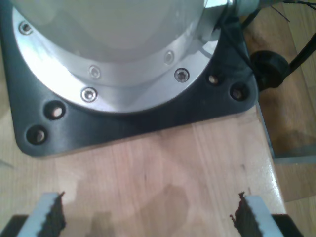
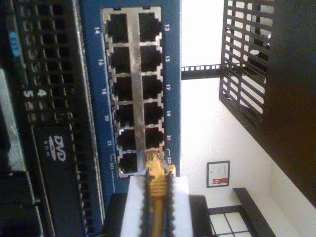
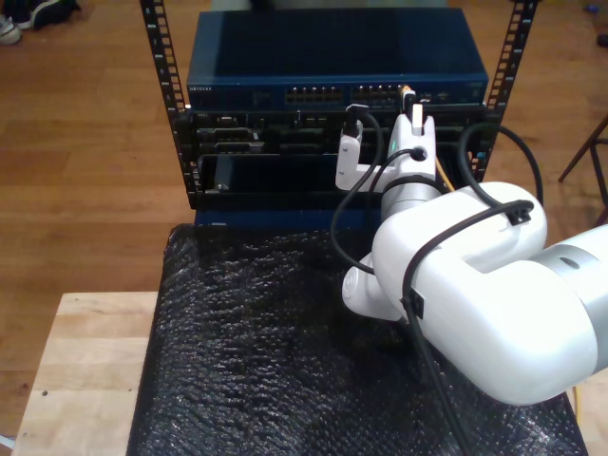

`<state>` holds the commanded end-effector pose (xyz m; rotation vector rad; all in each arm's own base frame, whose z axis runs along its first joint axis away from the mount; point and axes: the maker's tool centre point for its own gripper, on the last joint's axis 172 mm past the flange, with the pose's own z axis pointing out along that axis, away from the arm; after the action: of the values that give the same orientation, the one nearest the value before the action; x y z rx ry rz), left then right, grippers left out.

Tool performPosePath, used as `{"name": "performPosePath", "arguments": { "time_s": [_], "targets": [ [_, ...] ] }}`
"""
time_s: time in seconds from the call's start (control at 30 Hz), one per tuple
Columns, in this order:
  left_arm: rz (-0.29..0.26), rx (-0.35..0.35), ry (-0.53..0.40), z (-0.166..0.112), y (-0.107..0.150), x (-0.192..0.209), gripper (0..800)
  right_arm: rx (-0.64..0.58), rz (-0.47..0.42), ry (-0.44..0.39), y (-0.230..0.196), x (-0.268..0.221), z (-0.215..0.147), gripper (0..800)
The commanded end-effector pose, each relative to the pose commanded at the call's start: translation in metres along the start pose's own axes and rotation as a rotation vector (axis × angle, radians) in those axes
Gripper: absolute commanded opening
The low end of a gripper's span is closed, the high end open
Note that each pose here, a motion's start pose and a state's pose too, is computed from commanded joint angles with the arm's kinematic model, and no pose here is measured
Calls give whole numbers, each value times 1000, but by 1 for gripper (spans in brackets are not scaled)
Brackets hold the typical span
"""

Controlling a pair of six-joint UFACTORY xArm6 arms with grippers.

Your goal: Grab the cable and plug it in

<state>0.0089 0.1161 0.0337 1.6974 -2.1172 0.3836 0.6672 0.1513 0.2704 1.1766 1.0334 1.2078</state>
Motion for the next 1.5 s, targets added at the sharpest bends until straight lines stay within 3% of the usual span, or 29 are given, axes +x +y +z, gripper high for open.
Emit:
{"name": "performPosePath", "arguments": {
  "time_s": [0.67, 0.87, 1.3, 1.5],
  "targets": [
    [0, 0, 0, 0, 0, 0, 800, 16, 18, -5, -7, -4, 6, 0],
    [0, 0, 2, 0, 0, 0, 800, 21, 21, -10, -9, -8, 6, 178],
    [0, 0, 2, 0, 0, 0, 800, 55, -1, 33, 12, -9, -17, 227],
    [0, 0, 0, 0, 0, 0, 800, 160, -8, 53, 7, -16, -34, 327]
  ]
}}
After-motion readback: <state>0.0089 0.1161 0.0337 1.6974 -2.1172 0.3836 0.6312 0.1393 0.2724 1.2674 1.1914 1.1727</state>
